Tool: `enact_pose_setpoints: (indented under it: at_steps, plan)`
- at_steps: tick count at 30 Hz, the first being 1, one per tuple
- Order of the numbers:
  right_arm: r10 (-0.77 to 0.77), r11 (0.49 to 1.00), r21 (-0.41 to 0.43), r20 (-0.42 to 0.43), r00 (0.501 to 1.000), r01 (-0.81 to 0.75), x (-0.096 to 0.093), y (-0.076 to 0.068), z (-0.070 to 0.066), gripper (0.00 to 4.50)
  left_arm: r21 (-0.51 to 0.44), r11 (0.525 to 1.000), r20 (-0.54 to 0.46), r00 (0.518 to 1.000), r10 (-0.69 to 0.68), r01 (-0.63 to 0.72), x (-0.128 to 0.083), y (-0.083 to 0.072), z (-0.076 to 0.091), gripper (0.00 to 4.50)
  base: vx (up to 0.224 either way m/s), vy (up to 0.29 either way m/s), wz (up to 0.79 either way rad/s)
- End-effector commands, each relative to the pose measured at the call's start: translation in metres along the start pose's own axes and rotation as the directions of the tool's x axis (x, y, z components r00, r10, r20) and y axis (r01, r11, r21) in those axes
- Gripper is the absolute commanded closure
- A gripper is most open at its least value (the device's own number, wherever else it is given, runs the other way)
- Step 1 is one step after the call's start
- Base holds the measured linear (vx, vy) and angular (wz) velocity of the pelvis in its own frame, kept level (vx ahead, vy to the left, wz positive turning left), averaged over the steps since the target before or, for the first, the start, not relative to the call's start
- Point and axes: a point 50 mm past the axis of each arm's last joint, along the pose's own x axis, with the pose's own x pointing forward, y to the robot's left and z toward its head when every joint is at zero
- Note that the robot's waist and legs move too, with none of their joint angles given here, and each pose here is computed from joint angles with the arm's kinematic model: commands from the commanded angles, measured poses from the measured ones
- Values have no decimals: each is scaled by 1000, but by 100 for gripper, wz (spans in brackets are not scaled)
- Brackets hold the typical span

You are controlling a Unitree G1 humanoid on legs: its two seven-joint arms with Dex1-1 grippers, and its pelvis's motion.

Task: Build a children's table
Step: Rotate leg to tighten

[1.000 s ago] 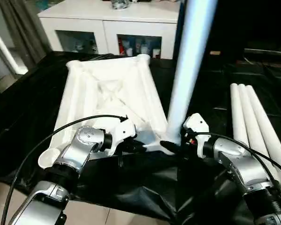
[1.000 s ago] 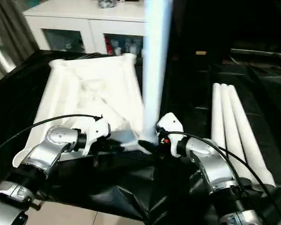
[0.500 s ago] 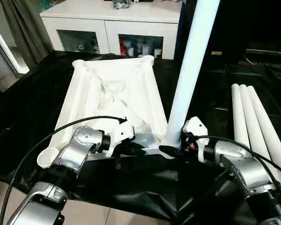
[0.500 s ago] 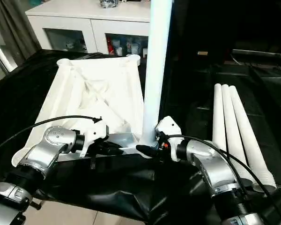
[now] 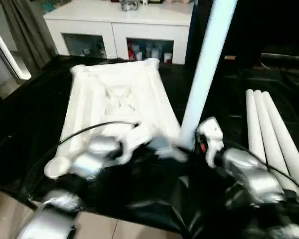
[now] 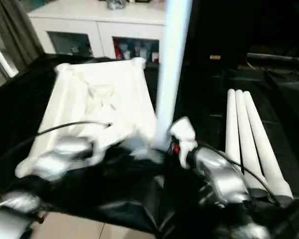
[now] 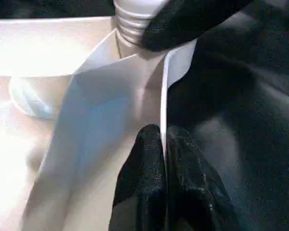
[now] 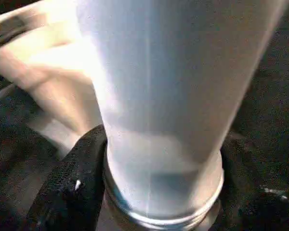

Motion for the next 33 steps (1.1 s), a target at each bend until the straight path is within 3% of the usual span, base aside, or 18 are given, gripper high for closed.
enact_pose_setpoints:
  at_steps: [1,2,3,4,7,11,12,15,18,19,24,26,30,33]
  plan:
    - [-142,986,82,-70,987,148,6,-2,-19,178,-118,972,-13,979,203,-203,3,10,-7,450,0,0,0]
    - [-237,959,144,-66,969,244,13,-3,-18,178,-132,966,6,975,223,-221,12,9,2,450,0,0,0]
    - [-241,957,148,-66,968,249,14,-3,-18,178,-133,966,7,975,224,-221,12,9,3,450,0,0,0]
    - [-310,927,200,-65,949,317,22,0,-15,178,-137,965,36,973,230,-223,24,4,15,450,0,0,0]
    - [-331,922,193,-53,942,335,31,6,-11,178,-112,976,67,979,194,-186,36,-4,27,450,0,0,0]
    - [-335,928,161,-40,941,337,36,11,-9,178,-74,980,56,980,190,-186,39,-5,26,450,0,0,0]
    - [-334,927,167,-34,942,335,37,11,-9,143,-75,979,54,980,193,-189,38,-5,25,450,0,0,0]
    - [-329,922,213,-8,944,323,37,11,-8,106,-74,979,52,979,196,-192,36,-4,22,450,0,0,0]
    - [-333,933,156,23,943,325,35,7,-3,89,-55,981,67,979,191,-188,33,-2,22,450,0,0,0]
    - [-343,935,110,49,938,337,31,4,1,76,-50,982,79,980,184,-180,31,-2,23,450,0,0,0]
    - [-304,951,100,139,942,292,10,-6,14,76,-53,983,166,970,180,-173,29,0,32,450,0,0,0]
    - [-256,967,47,156,954,252,-3,-8,17,65,-86,984,206,964,169,-154,27,0,37,404,0,0,0]
    - [-193,981,9,179,965,195,-26,-12,22,65,-121,976,293,933,209,-181,18,8,47,372,0,0,0]
    - [-115,992,-20,194,974,122,-40,-10,25,65,-132,944,333,884,328,-301,-6,27,52,343,0,0,0]
